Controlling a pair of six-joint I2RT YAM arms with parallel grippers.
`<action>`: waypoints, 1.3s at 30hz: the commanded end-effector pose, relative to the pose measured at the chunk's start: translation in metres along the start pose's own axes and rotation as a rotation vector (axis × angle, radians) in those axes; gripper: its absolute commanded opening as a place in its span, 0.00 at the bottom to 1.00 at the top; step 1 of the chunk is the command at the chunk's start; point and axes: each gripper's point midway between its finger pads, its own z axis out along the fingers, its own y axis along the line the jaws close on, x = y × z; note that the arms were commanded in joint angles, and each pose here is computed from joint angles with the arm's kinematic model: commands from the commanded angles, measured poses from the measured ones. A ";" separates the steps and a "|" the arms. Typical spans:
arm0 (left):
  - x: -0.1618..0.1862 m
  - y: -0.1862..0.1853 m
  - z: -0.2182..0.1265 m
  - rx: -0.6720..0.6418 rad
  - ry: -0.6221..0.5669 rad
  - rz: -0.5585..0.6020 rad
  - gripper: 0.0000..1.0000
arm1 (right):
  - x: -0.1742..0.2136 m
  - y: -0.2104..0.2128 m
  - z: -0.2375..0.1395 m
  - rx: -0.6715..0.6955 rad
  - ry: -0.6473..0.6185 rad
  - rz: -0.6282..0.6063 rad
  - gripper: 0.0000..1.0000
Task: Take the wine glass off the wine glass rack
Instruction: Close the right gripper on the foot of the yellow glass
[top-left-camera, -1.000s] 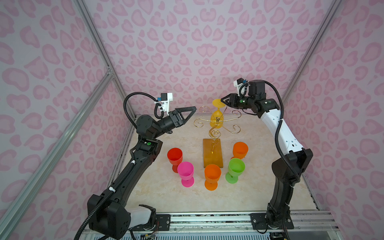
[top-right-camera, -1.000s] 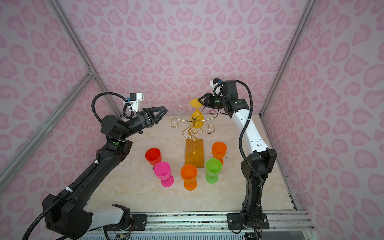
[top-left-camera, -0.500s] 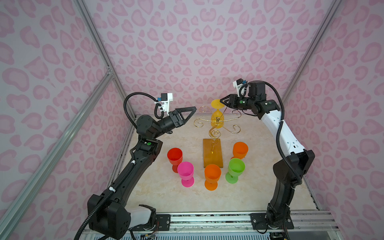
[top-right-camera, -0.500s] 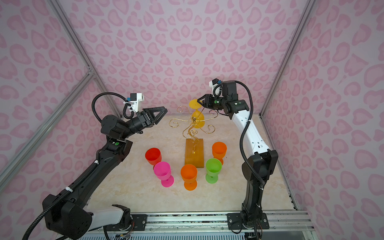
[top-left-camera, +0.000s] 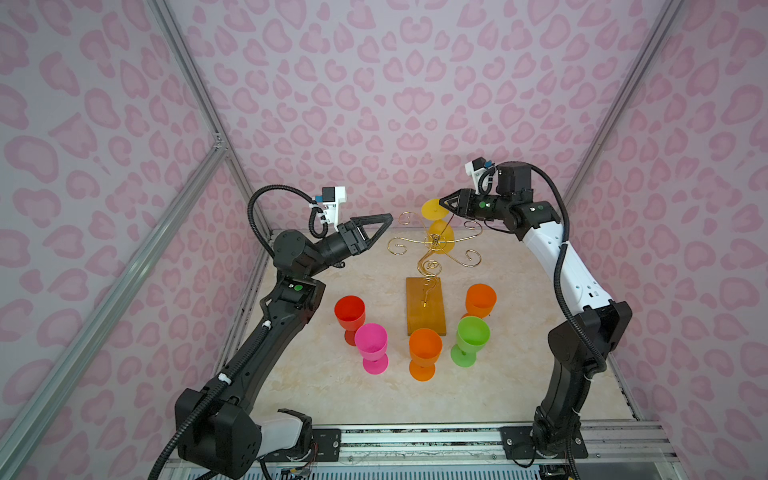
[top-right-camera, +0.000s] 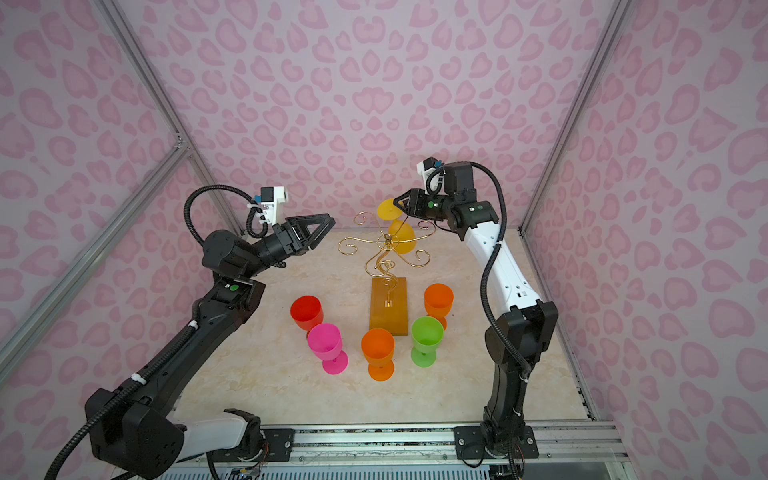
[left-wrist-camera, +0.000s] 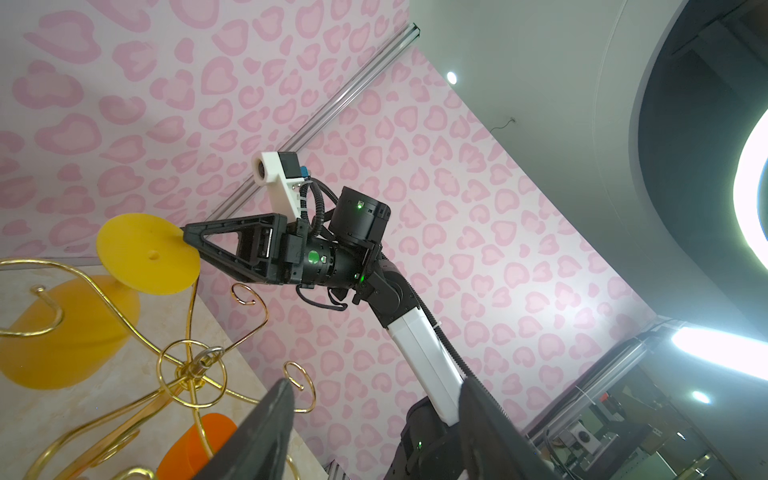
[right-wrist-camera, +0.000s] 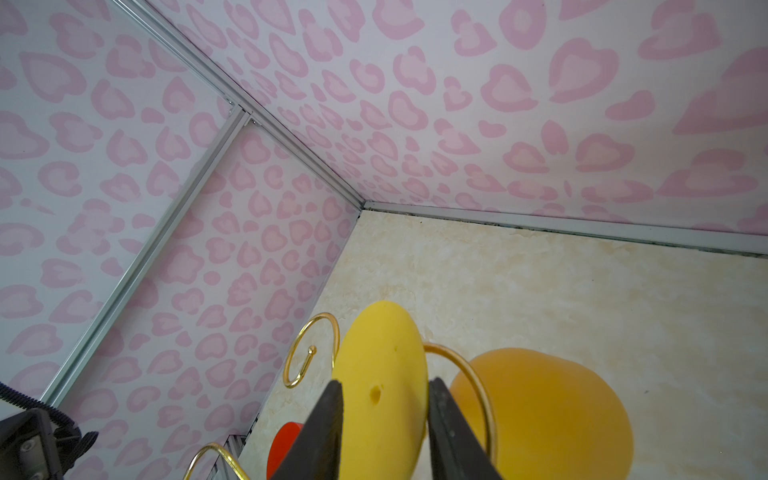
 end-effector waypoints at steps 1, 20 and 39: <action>0.000 -0.005 -0.001 0.017 0.002 0.033 0.65 | 0.003 0.000 0.006 -0.023 0.014 0.004 0.32; 0.000 -0.006 -0.001 0.020 0.005 0.035 0.65 | 0.000 -0.001 0.009 -0.057 -0.008 0.059 0.10; 0.000 -0.010 0.000 0.029 0.013 0.038 0.65 | -0.023 0.005 0.001 -0.214 -0.092 0.170 0.04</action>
